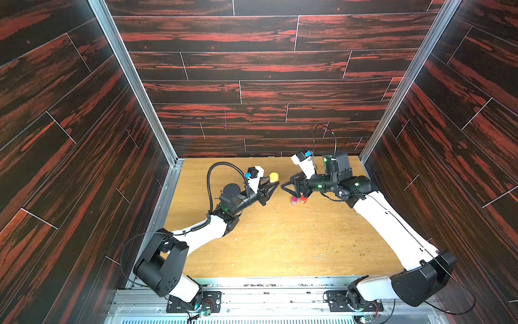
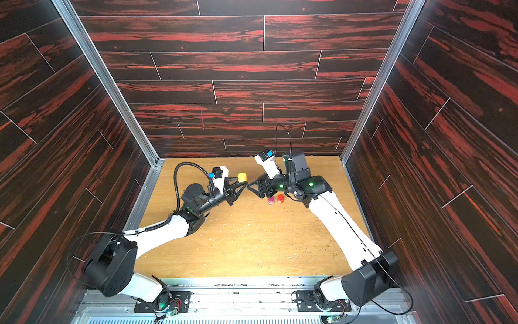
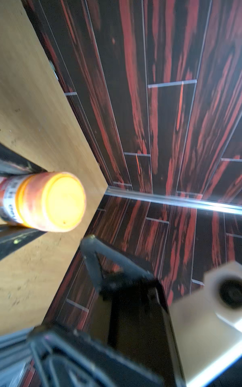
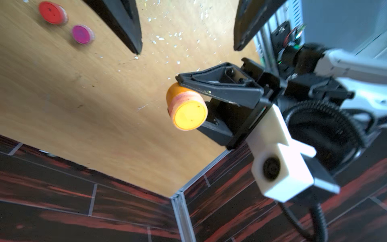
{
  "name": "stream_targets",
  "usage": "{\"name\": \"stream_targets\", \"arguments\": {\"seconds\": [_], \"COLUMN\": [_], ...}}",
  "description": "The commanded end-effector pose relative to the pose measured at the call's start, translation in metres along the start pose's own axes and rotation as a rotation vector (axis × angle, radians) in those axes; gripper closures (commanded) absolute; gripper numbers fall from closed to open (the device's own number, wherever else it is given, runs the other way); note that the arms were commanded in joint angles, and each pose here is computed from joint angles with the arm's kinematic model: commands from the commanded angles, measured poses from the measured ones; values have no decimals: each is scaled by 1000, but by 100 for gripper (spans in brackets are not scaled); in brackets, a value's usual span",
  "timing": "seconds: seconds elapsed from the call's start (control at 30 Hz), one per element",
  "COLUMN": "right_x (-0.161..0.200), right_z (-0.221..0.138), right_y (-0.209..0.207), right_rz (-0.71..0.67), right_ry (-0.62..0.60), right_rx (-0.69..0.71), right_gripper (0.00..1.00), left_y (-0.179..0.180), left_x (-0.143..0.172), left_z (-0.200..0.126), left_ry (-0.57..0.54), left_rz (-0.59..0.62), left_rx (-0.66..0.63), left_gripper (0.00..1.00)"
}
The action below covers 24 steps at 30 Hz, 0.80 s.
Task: Close the paint jar lid
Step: Screw the lid onto the paint jar.
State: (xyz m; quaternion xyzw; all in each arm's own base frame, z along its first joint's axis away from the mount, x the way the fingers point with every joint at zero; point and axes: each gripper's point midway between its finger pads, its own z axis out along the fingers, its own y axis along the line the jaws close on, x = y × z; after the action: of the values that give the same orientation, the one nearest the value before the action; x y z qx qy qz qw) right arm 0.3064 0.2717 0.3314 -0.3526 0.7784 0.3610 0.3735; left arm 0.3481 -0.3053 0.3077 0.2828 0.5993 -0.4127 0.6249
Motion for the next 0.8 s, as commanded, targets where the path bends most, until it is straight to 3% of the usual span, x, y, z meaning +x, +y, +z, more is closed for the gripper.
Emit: {"name": "stream_targets", "arguments": {"seconds": [0.0,0.33,0.77], "right_x": [2,-5,-11], "right_z": [-14,-11,8], "right_y": [23,34,22], "right_rz": [-71,-92,-76], "right_ry": [28,27,36], "right_rx": [-117,-211,-187], "right_gripper": [28,28,34], "left_y": [-28,-37,-40], "left_x": [-10,-9,-6], "left_z": [-12,-17,-15], "left_ry": [24,35,50], "left_rz": [-20,-49,-55], "left_rx": [113,158,177], "left_gripper": [80,80,80]}}
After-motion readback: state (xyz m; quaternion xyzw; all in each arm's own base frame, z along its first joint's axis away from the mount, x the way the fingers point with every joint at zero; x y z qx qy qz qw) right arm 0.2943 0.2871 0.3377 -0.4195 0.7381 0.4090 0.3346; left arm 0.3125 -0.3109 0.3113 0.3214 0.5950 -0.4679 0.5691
